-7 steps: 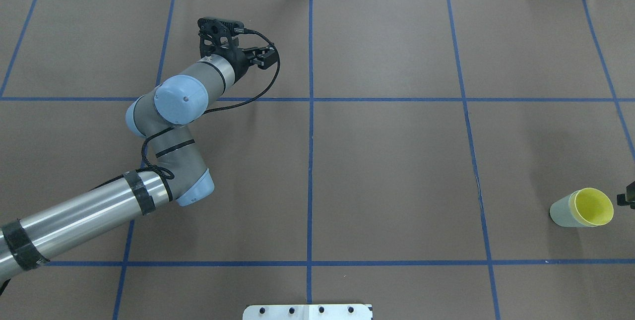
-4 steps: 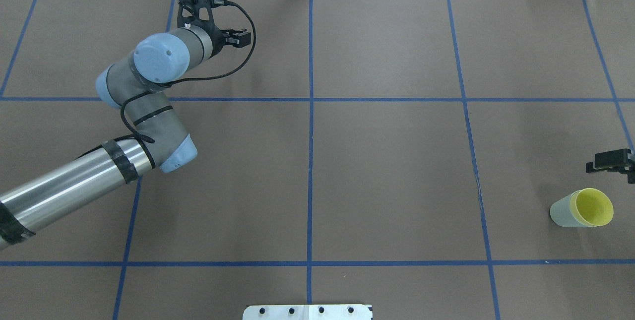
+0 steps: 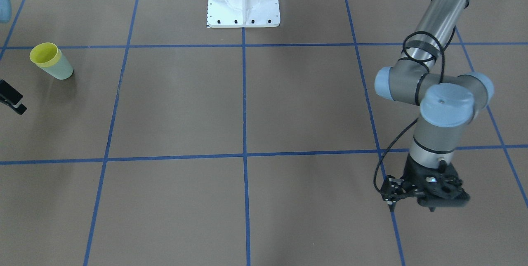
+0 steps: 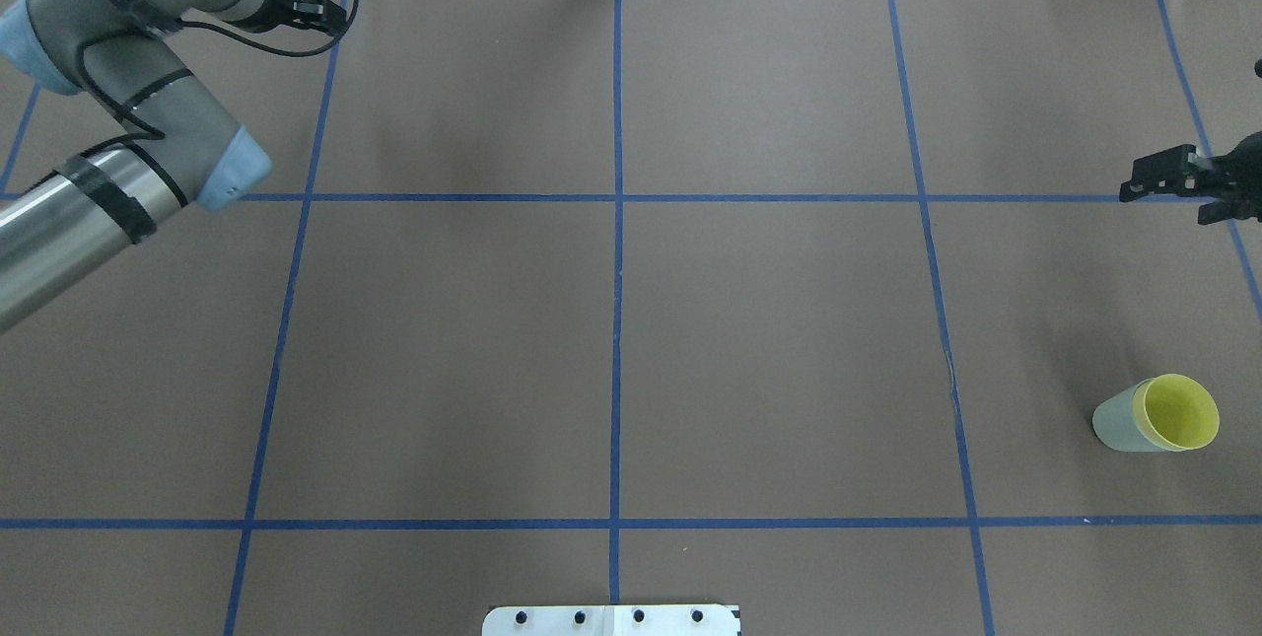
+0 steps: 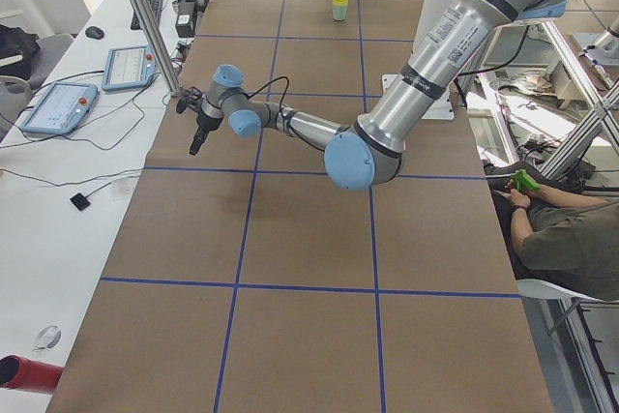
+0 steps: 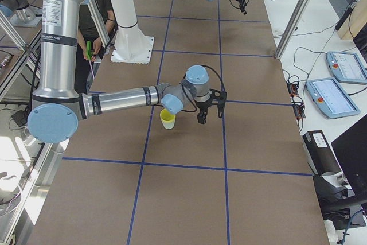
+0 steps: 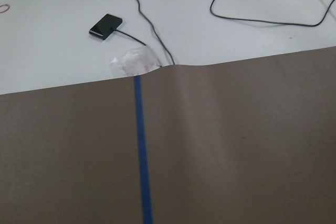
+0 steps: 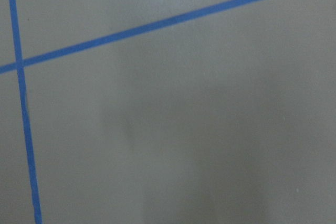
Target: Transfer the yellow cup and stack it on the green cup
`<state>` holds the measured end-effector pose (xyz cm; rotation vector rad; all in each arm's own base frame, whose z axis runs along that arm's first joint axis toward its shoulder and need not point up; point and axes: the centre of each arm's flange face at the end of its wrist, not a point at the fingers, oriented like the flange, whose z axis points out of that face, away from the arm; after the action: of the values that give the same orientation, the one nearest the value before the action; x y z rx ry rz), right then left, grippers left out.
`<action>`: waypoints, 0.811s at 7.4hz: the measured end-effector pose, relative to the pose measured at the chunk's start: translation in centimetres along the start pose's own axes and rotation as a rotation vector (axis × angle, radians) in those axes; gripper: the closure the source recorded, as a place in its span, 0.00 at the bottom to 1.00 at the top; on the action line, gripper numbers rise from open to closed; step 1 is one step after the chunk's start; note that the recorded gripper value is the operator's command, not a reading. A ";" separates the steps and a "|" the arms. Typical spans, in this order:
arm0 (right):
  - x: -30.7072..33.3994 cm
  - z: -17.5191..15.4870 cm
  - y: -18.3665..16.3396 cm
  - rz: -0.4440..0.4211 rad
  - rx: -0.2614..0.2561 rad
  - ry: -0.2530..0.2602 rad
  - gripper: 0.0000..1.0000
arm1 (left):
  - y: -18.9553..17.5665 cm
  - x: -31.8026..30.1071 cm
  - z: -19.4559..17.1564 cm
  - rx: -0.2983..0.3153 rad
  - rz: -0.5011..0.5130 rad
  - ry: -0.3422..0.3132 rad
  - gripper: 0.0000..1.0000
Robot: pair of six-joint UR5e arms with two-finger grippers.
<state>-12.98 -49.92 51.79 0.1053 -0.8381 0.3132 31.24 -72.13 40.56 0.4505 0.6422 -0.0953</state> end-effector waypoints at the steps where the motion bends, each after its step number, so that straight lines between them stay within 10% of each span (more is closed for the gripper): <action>1: -1.1 -1.4 -2.9 -0.020 -0.008 0.031 0.00 | -1.7 -4.0 -1.6 -0.099 -0.013 -0.014 0.00; 4: -0.1 -3.7 -7.3 -0.067 -0.058 0.069 0.00 | -3.4 -17.9 -6.1 -0.308 0.073 0.137 0.00; 6: 3.0 -3.1 -10.7 -0.082 -0.104 0.051 0.00 | -1.0 -25.7 -9.0 -0.332 0.032 0.297 0.00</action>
<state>-5.49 -58.68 52.29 0.0348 -0.7955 0.1938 5.45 -70.43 49.13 0.1534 0.9238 0.1104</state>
